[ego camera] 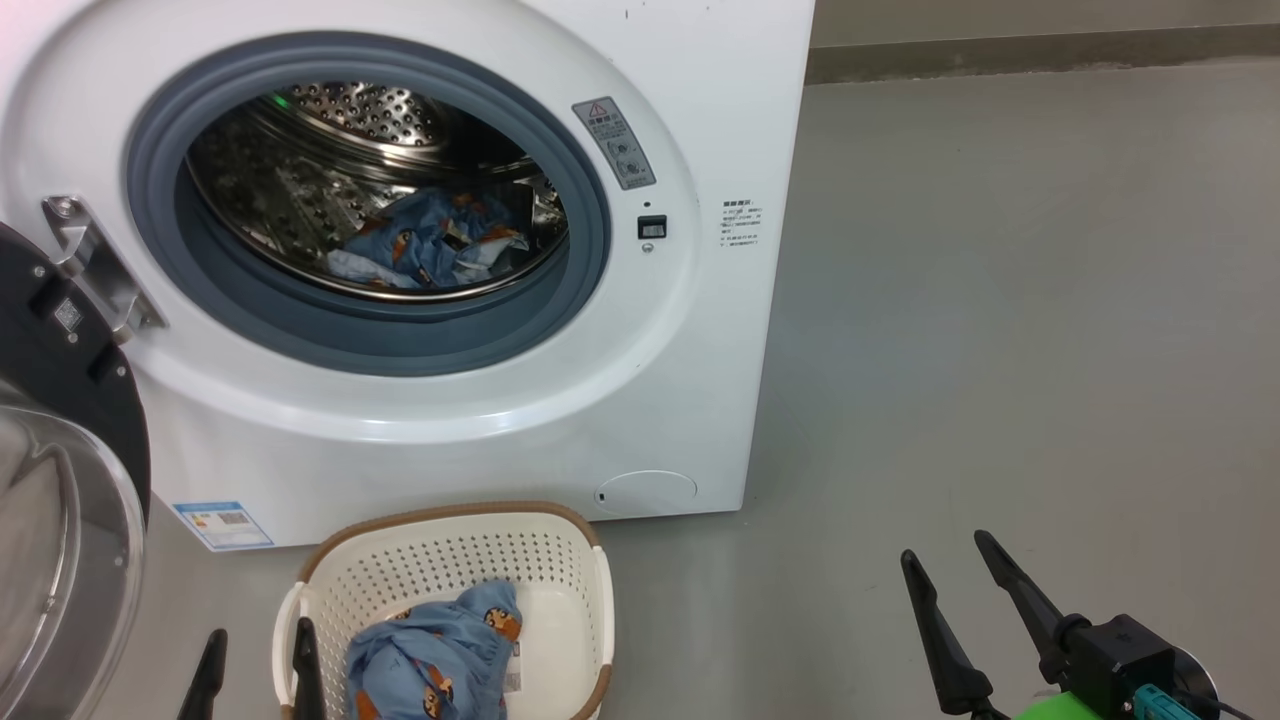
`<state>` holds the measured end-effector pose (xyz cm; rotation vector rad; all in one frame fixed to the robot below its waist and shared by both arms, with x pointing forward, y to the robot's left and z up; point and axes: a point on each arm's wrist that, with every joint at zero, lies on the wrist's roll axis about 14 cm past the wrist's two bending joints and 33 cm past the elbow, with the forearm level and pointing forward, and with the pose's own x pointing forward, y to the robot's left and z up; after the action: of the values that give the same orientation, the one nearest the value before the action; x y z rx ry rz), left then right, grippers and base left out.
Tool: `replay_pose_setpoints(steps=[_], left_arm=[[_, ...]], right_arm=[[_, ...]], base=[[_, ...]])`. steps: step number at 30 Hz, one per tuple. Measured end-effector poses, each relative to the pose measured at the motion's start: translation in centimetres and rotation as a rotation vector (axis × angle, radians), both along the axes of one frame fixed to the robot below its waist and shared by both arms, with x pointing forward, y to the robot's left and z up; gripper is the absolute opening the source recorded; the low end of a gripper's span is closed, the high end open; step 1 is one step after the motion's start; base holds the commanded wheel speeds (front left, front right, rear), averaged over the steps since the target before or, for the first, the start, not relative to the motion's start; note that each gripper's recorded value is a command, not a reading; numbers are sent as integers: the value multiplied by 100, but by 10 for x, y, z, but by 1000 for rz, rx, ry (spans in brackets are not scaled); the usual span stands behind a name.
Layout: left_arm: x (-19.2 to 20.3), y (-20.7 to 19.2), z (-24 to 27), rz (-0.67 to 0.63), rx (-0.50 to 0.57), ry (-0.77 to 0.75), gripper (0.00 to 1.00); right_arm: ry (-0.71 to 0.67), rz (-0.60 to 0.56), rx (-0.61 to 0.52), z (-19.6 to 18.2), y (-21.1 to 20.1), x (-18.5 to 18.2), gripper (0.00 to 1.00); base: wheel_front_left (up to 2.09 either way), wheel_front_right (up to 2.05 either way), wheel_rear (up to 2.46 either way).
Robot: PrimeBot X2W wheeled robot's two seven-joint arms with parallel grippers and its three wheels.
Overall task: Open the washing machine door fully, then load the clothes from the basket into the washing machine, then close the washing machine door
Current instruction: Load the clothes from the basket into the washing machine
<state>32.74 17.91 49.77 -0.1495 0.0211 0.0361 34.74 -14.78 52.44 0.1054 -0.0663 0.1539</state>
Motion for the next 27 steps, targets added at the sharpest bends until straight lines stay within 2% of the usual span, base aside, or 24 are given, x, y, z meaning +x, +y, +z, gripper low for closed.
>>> replay_pose_setpoints(steps=[11, 20, 27], left_arm=[[5, -1, -19, -4, 11, 73, 100], [34, -23, -63, -107, 3, 249, 100], [70, -35, -111, -197, 57, 413, 100]], right_arm=[[15, 5, 1, -4, 2, 4, 100], [30, 8, 2, -10, 3, 18, 100], [9, 30, 8, -9, 10, 43, 100]], base=[[0, 0, 0], [0, 0, 0], [0, 0, 0]])
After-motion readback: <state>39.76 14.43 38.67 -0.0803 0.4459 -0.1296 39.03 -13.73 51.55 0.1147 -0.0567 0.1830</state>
